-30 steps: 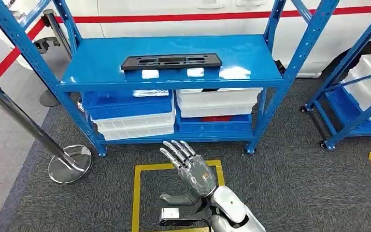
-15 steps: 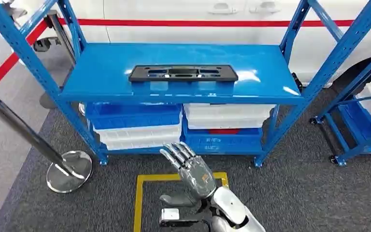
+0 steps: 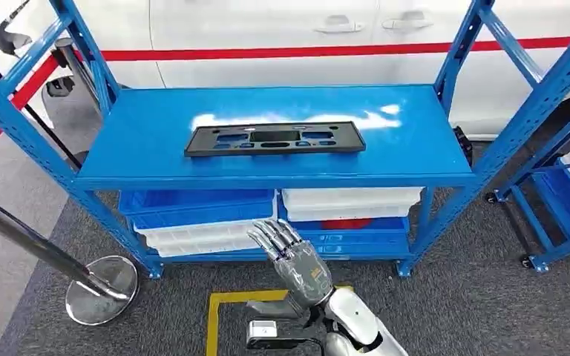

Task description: Take the parts from the cabinet and place them on the table.

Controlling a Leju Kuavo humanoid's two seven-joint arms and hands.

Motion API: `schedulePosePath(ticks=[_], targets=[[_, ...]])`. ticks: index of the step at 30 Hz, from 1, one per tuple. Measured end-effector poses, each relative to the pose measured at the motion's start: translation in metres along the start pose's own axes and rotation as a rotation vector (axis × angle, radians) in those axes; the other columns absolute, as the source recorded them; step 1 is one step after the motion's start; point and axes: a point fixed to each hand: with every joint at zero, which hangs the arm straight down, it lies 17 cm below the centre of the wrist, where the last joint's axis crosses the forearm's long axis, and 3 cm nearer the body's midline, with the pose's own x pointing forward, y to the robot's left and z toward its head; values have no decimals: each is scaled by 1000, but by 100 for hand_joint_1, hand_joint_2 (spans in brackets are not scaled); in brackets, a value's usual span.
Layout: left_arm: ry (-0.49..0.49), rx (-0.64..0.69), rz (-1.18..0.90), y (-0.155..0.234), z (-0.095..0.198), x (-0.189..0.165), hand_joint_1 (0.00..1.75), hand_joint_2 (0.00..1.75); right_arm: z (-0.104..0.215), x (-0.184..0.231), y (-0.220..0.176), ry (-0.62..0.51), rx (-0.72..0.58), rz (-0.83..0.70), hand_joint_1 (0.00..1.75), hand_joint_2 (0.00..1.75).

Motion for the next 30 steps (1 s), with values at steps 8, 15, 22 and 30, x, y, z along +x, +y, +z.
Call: schedulePosePath(ticks=[8, 15, 22, 30], targets=[[7, -5, -4, -3, 1, -1, 0, 0, -1, -1, -3, -3, -6, 6, 0, 0], [14, -13, -4, -8, 1, -8, 0, 0, 2, -2, -1, -1, 0, 8, 0, 0], [-3, -8, 1, -4, 0, -6, 0, 0, -8, 0, -16, -29, -34, 44, 0, 0], [-6, -4, 3, -2, 0, -4, 0, 0, -9, -4, -23, -48, -46, 74, 0, 175]])
